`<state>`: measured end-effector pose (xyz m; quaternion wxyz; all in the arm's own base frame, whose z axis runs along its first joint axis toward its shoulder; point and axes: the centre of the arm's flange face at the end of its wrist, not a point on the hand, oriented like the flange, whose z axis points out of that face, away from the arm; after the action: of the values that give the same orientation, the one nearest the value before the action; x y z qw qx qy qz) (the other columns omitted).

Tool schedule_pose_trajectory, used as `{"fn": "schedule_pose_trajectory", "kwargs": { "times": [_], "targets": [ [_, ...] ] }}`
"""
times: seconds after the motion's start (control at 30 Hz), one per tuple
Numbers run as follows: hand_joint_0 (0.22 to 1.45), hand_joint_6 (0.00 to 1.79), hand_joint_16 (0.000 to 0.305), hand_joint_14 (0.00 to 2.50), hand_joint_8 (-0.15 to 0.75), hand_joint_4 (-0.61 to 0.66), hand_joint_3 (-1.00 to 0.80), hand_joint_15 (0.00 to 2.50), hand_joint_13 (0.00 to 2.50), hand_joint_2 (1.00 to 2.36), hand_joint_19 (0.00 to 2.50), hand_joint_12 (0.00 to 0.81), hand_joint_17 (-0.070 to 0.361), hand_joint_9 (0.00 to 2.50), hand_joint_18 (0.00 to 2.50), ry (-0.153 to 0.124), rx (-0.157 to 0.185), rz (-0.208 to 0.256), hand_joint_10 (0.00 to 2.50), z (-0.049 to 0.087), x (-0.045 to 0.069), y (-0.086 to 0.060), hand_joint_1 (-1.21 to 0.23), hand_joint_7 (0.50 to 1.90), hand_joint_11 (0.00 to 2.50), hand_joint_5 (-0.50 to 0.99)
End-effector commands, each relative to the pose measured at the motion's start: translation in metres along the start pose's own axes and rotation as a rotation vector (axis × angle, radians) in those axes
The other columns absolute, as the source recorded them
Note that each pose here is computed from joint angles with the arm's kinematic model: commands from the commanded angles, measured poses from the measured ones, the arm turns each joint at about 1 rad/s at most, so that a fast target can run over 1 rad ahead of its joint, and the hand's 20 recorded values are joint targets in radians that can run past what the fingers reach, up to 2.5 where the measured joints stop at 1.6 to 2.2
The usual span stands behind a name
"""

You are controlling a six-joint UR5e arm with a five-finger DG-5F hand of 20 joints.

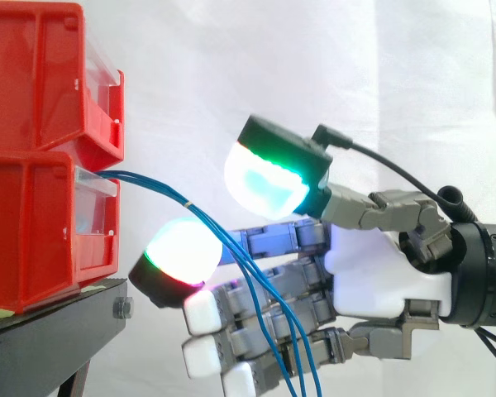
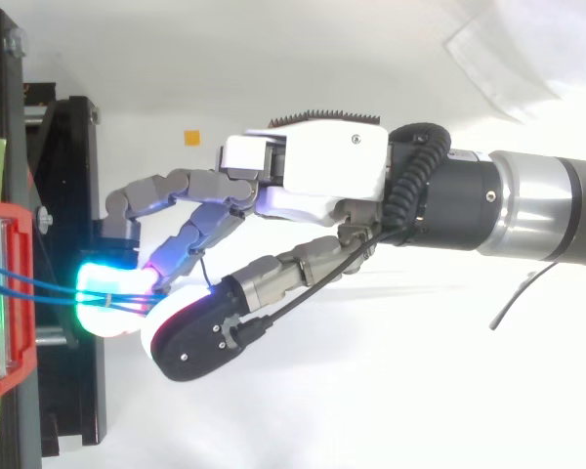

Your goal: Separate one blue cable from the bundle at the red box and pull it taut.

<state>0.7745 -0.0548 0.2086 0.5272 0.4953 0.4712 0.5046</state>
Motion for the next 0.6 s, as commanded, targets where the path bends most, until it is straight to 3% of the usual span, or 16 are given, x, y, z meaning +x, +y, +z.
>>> {"fn": "schedule_pose_trajectory", "kwargs": {
  "times": [0.0,0.1,0.37,0.57],
  "targets": [
    [0.63,0.51,0.049,0.01,0.292,0.20,-0.29,0.37,0.83,1.01,0.59,0.356,0.111,0.82,0.62,0.002,0.024,-0.004,0.01,-0.0023,0.0000,-0.0022,-0.66,1.28,0.44,-0.12],
    [0.63,0.53,0.050,0.02,0.297,0.19,-0.26,0.38,0.84,1.02,0.60,0.356,0.112,0.83,0.64,0.004,0.026,-0.004,0.01,-0.0028,-0.0009,-0.0029,-0.66,1.26,0.45,-0.12],
    [0.57,0.54,0.051,0.02,0.308,0.21,-0.47,0.40,0.87,1.00,0.60,0.363,0.115,0.88,0.67,-0.002,0.024,-0.006,0.02,-0.0025,-0.0056,-0.0022,-0.57,1.25,0.49,-0.12],
    [0.58,0.54,0.051,0.02,0.309,0.21,-0.47,0.40,0.88,1.00,0.61,0.368,0.115,0.89,0.67,-0.004,0.018,-0.006,0.01,-0.0005,-0.0065,0.0011,-0.57,1.25,0.50,-0.11]
  ]
}}
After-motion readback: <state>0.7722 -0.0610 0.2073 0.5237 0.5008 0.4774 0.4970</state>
